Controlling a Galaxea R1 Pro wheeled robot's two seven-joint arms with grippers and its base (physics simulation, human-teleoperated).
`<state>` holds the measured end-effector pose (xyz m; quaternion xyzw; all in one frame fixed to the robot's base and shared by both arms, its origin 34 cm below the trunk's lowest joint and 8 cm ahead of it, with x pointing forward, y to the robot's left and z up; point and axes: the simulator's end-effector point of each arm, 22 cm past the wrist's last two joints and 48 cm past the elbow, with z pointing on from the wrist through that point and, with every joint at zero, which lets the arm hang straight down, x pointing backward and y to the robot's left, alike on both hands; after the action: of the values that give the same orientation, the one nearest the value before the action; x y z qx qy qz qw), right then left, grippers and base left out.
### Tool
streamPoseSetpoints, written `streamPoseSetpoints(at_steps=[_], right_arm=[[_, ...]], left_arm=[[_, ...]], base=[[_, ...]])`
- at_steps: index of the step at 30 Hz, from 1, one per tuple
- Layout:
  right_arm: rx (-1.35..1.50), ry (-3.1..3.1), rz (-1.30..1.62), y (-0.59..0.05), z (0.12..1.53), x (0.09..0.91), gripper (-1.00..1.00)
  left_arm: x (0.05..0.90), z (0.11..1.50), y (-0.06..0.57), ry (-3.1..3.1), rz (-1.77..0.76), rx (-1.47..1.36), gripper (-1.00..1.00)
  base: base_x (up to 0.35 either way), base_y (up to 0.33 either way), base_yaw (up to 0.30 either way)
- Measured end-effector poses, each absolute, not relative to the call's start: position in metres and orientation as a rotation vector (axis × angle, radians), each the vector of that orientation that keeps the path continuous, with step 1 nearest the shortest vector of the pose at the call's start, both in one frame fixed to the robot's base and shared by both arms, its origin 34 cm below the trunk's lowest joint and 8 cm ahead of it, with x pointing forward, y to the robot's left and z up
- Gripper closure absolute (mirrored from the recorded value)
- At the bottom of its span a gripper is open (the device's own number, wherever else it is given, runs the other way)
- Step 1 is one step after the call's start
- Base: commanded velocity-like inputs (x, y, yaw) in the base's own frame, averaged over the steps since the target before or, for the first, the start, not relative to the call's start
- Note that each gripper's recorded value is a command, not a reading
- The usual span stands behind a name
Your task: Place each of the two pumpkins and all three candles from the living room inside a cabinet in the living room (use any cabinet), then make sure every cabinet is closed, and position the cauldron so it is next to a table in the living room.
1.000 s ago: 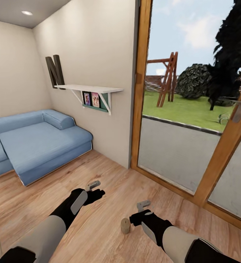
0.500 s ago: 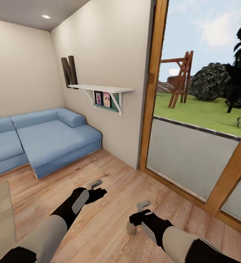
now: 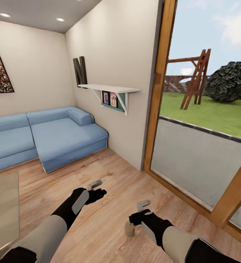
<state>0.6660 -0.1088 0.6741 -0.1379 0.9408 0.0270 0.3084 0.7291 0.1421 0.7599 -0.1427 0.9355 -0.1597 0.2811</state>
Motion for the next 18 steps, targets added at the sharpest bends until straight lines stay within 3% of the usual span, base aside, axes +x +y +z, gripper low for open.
streamPoseSetpoints(at_steps=[7, 18], right_arm=[[-0.368, 2.484, 0.074, -0.1074, 0.6749, 0.6666, -1.0], [-0.376, 2.485, 0.086, -0.1034, 0.6676, 0.6669, -1.0]], left_arm=[[0.7302, 0.761, 0.1429, 2.502, -0.431, -0.389, -1.0], [0.7371, 0.7637, 0.1379, 2.482, -0.462, -0.386, -1.0]], base=[[0.0, -0.205, 0.002], [0.0, -0.013, 0.127]])
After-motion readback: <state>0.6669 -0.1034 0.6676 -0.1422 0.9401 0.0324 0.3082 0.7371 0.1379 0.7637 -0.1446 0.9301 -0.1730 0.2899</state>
